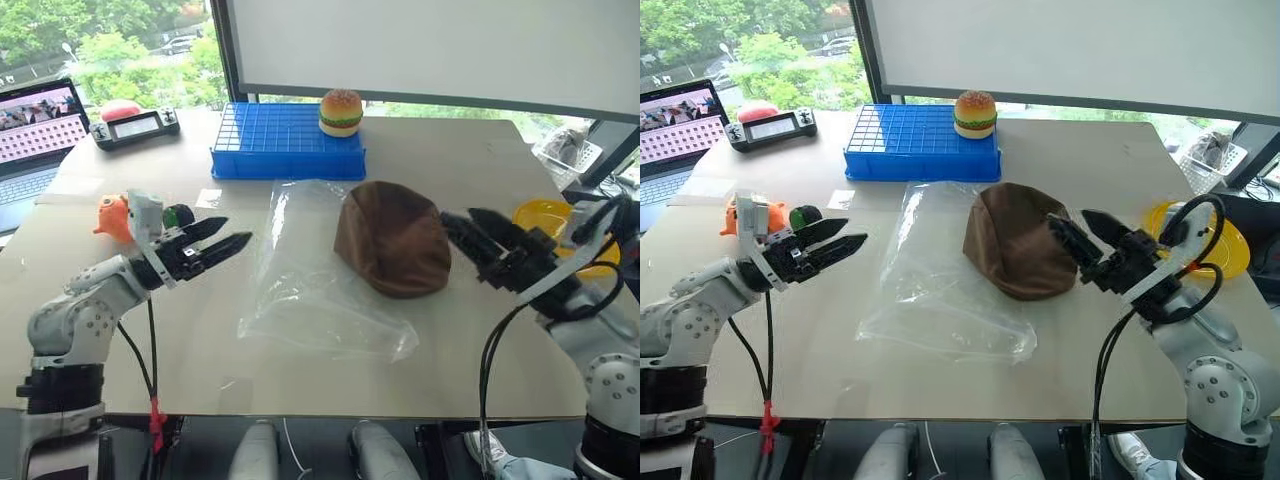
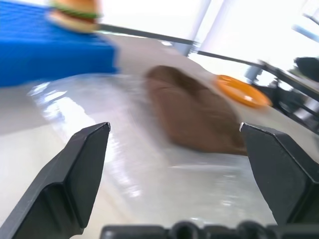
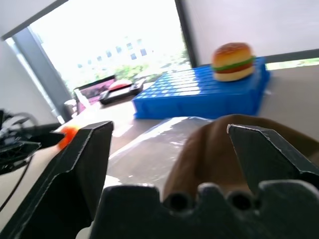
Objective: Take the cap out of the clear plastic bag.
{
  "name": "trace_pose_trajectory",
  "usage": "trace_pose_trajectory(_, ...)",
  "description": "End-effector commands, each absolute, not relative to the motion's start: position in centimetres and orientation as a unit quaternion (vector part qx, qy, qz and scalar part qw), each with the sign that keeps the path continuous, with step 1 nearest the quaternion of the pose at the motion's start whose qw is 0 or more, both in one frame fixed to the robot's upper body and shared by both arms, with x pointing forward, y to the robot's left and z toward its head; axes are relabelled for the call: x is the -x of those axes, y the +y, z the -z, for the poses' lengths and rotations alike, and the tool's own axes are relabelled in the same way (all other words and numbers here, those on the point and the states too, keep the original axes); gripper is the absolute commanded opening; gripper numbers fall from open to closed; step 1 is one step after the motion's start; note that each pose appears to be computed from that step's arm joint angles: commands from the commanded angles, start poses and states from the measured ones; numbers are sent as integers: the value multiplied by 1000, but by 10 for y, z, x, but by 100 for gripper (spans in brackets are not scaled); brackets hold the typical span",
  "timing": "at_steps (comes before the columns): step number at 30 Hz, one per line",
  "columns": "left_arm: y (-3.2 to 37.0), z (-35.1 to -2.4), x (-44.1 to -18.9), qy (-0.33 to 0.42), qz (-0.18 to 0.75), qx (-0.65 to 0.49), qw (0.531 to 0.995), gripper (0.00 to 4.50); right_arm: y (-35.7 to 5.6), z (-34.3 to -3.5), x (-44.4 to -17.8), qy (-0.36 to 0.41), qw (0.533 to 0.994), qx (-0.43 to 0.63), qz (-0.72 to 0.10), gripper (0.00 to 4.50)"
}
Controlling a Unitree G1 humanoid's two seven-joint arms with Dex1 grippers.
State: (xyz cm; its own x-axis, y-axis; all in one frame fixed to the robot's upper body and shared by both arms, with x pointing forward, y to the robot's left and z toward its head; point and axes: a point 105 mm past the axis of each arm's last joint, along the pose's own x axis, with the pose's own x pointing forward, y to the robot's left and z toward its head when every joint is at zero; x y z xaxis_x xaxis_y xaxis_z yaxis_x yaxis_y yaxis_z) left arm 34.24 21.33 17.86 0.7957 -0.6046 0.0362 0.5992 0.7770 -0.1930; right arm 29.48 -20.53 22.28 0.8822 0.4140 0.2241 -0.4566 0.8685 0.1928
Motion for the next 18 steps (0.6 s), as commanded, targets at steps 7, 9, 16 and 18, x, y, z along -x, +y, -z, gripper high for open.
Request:
trace_pose_trajectory(7,270,-129,-362,-22,-2,76,997,450,-267,-163,-304,-50,997,46,33,444)
trace_pose_trajectory(9,271,-125,-362,-22,-19,76,997,450,-271,-157,-302,-48,996,57,46,444)
trace_pose_trajectory(16,261,-122,-367,-29,-17,69,997,450,-284,-147,-301,-46,994,53,81,444)
trace_pose_trajectory(18,260,-123,-368,-34,-15,75,997,450,-283,-145,-301,-43,994,61,81,444)
